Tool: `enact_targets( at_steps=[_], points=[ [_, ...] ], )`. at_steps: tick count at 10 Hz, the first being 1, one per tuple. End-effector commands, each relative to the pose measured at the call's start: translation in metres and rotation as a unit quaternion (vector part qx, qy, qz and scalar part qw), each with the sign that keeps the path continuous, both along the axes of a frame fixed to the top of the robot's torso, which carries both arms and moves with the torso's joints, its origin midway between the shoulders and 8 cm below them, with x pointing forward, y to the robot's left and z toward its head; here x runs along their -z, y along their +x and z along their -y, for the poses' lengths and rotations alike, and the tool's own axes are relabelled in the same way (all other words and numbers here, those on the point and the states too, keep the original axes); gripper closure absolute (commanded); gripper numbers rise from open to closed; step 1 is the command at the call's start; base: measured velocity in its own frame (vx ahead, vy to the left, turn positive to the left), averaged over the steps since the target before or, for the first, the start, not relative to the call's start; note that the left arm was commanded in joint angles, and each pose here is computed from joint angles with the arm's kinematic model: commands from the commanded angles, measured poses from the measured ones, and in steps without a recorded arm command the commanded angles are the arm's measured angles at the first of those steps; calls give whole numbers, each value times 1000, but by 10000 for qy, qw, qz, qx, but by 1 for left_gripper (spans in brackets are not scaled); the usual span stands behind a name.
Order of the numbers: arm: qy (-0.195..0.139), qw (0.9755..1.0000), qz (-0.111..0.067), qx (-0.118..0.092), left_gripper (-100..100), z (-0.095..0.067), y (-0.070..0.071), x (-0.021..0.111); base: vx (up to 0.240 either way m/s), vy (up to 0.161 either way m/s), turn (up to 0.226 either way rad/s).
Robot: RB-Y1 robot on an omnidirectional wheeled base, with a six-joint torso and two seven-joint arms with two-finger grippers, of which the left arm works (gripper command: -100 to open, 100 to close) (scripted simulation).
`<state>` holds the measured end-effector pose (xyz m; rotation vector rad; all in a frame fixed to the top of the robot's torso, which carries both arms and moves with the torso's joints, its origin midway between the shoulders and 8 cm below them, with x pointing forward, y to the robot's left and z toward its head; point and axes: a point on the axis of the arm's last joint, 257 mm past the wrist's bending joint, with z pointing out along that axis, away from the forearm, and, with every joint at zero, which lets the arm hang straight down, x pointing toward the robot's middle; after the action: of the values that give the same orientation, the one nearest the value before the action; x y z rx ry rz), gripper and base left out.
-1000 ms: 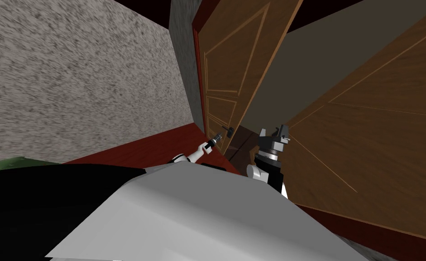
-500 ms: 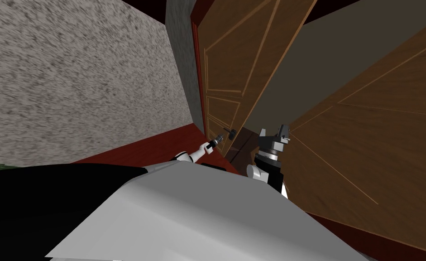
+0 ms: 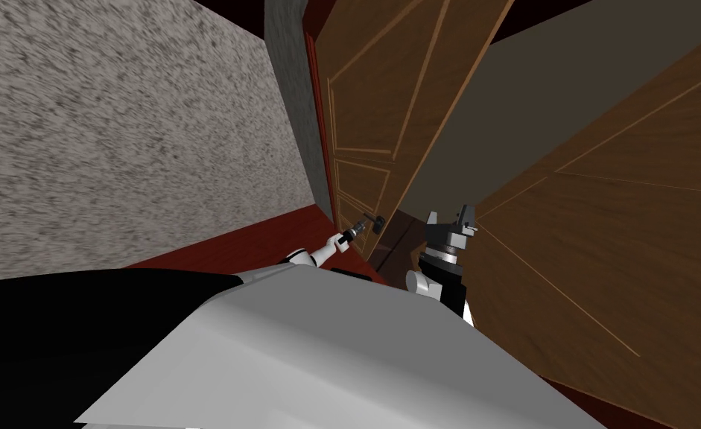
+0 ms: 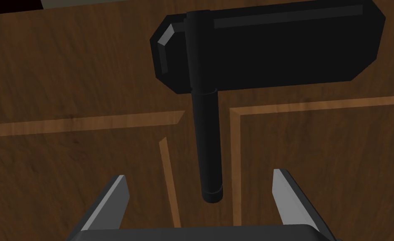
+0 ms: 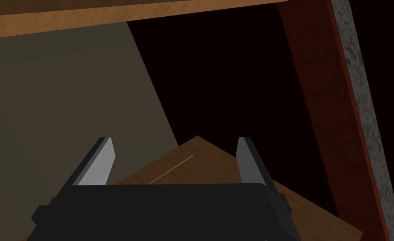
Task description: Push the door open
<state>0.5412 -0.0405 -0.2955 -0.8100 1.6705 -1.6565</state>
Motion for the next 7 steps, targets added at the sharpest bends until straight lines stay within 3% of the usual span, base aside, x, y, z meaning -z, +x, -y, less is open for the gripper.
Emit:
enact_targets(
  at_steps=[1, 5, 6, 7],
  points=[
    [4, 10000, -1, -27, -100, -2, 1, 1, 170, -103, -31],
    [-133, 9999, -33, -22, -100, 12, -2, -3, 161, -118, -27],
    [-104, 9999, -26, -26, -100, 9, -1, -3, 64, -46, 5],
    [-104, 9999, -26, -26, 100, 9, -1, -3, -15, 7, 5]
  ],
)
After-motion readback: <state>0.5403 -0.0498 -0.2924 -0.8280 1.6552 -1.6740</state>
